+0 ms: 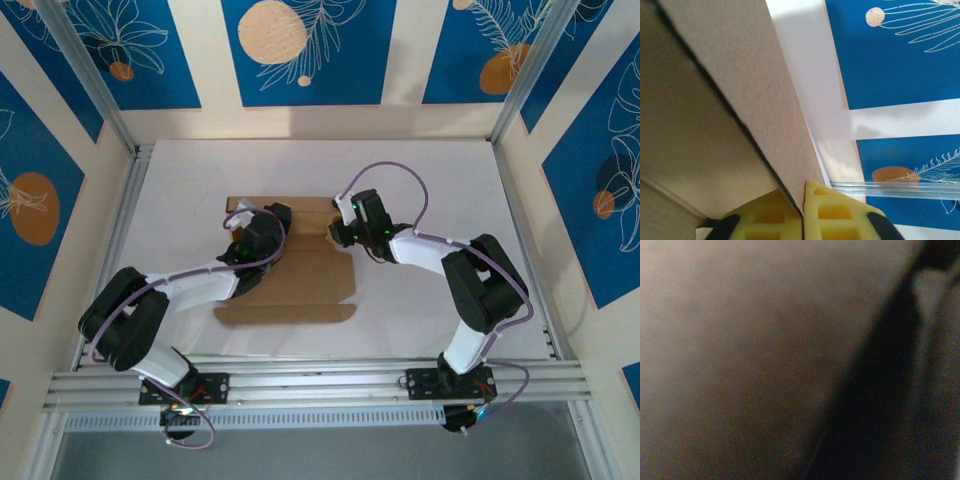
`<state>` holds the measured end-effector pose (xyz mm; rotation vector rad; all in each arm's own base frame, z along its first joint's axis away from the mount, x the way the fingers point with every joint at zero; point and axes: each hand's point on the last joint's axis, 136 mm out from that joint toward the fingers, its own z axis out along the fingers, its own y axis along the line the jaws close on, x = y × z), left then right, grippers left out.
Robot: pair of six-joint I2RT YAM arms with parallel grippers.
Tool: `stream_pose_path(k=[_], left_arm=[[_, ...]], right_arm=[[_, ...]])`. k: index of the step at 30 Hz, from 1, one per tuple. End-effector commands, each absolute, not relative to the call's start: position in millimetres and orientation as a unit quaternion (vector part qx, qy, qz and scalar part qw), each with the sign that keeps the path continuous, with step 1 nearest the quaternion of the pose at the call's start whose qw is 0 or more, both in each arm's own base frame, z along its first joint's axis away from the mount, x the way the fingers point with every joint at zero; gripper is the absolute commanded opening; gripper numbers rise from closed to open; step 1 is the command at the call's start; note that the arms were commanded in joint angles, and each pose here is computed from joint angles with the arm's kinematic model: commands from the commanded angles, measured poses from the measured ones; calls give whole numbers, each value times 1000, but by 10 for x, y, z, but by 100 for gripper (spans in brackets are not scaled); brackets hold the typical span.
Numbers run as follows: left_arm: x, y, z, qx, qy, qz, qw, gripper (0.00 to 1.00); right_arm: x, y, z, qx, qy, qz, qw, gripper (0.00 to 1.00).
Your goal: Fold the paper box
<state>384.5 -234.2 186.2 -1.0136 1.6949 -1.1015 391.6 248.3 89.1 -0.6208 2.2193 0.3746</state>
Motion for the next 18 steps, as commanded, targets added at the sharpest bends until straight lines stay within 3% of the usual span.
stream_pose_path(k=[1, 3, 5, 12, 18], left_arm=[[3779, -2523, 1899, -351, 702, -461, 414, 31], [3730, -2618, 2062, -307, 713, -474, 416, 43], [3664, -2700, 2228, -255, 734, -471, 418, 48], [3479, -3008, 2919, -22, 793, -424, 437, 51], [3803, -2716, 3367, 14, 783, -414, 464, 52]], right_arm=[[4043, 2467, 986, -250, 869, 116, 411, 25], [4074, 2431, 1010, -258, 869, 118, 405, 21], [4105, 2394, 1040, -261, 868, 123, 404, 19], [4238, 2343, 1165, -288, 851, 148, 413, 19], [4348, 2341, 1204, -313, 837, 172, 415, 19]])
